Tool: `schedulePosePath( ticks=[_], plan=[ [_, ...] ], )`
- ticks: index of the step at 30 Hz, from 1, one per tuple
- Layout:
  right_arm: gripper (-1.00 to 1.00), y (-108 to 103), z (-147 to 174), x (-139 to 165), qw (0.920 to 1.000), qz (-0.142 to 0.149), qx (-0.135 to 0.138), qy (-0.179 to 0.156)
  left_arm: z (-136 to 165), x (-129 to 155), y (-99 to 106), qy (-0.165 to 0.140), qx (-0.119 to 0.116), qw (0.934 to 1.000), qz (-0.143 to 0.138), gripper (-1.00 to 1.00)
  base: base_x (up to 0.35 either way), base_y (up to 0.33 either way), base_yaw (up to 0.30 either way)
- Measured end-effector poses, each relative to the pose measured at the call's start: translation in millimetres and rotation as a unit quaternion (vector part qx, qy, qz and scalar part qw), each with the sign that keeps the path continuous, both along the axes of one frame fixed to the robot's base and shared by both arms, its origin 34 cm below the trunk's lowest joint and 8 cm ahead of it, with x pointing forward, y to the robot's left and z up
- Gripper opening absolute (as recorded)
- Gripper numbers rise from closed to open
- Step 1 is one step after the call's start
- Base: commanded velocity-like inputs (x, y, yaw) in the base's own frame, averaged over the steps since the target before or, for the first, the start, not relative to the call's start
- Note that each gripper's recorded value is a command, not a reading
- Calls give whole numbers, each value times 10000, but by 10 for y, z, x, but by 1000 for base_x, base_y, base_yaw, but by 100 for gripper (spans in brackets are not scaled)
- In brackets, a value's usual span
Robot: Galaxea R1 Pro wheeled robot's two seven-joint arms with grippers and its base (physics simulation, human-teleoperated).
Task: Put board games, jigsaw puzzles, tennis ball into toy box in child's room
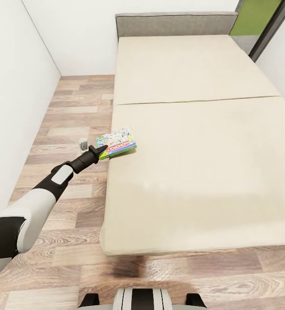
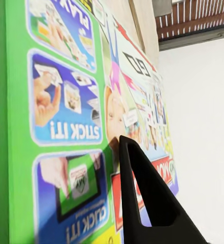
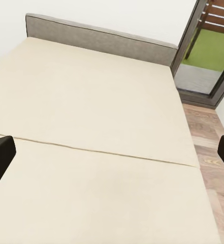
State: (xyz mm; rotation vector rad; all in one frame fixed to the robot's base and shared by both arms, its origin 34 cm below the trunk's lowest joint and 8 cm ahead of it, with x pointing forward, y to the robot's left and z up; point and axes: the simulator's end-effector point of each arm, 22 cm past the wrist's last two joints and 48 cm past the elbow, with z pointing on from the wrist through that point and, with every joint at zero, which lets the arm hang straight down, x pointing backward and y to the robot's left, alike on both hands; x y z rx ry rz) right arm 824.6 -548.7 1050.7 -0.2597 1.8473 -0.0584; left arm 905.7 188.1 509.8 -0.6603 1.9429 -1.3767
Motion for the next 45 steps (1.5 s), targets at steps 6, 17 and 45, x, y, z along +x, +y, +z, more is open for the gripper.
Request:
schedulePosePath(
  ticks=[6,17,45],
  plan=[
    [100,1,-20,14,10000,1,-1,14,2,0,0,-43,1,10000,-32,-100,0,0,0],
    [100,0,-39,28,10000,-1,-3,26,272,74,-173,-445,31,9986,-295,-100,0,0,0],
    [100,-2,-112,42,9999,-3,0,110,802,-42,-477,-827,-199,9922,-906,-100,0,0,0]
  ],
)
